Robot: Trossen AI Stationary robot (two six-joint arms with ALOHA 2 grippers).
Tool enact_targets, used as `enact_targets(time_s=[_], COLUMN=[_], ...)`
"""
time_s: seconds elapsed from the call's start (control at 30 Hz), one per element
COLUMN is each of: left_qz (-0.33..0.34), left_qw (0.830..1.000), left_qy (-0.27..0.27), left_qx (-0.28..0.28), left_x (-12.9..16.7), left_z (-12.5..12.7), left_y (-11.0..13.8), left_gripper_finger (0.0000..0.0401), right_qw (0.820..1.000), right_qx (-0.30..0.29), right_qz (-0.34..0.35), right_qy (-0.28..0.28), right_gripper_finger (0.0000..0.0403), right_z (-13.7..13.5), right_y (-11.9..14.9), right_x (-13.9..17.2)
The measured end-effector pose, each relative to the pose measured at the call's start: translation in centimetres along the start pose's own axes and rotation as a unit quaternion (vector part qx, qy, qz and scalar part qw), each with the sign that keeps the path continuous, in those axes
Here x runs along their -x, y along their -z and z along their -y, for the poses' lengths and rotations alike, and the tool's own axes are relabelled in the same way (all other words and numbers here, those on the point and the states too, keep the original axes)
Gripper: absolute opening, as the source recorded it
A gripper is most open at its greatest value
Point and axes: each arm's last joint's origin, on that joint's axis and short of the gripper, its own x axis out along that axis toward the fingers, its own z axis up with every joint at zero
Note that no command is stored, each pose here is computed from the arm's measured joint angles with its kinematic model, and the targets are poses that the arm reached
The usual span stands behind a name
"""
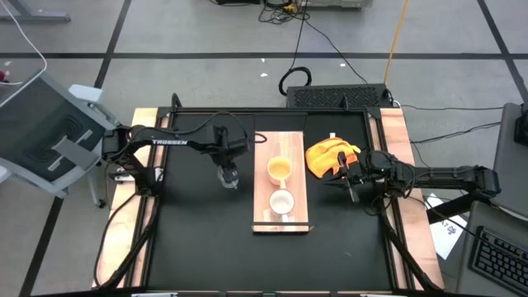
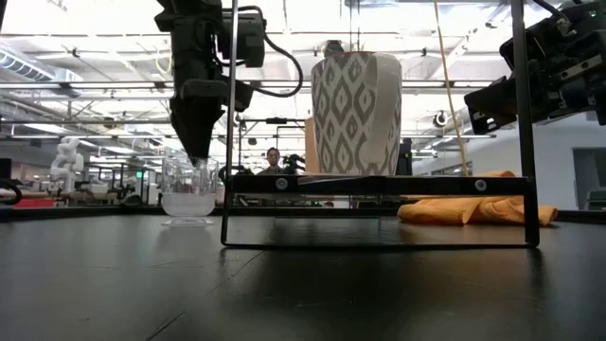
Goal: Stack small to large cups/mugs on shelf
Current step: Put the transparent cup on the shelf
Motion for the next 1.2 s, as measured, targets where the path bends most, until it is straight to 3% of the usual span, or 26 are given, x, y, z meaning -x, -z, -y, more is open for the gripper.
enact_targets(time_s=[0.13,0.8,1.2], left_qz=[-0.013,-0.036,-0.037], left_qw=[1.0,0.998,0.998], left_qy=[0.02,0.007,0.012], left_qx=[0.018,0.053,0.043], left_x=[0.01,0.04,0.03], left_z=[0.19,0.26,0.29], left_y=[0.2,0.72,0.7], left_gripper_finger=[0.0216,0.0215,0.0103], right_qw=[1.0,1.0,1.0], right_qx=[0.0,0.0,0.0], right_qz=[0.0,0.0,0.0], right_qy=[0.0,0.0,0.0], right_gripper_finger=[0.0,0.0,0.0], right_z=[0.0,0.0,0.0], right_y=[0.0,0.0,0.0], right_x=[0.0,0.0,0.0])
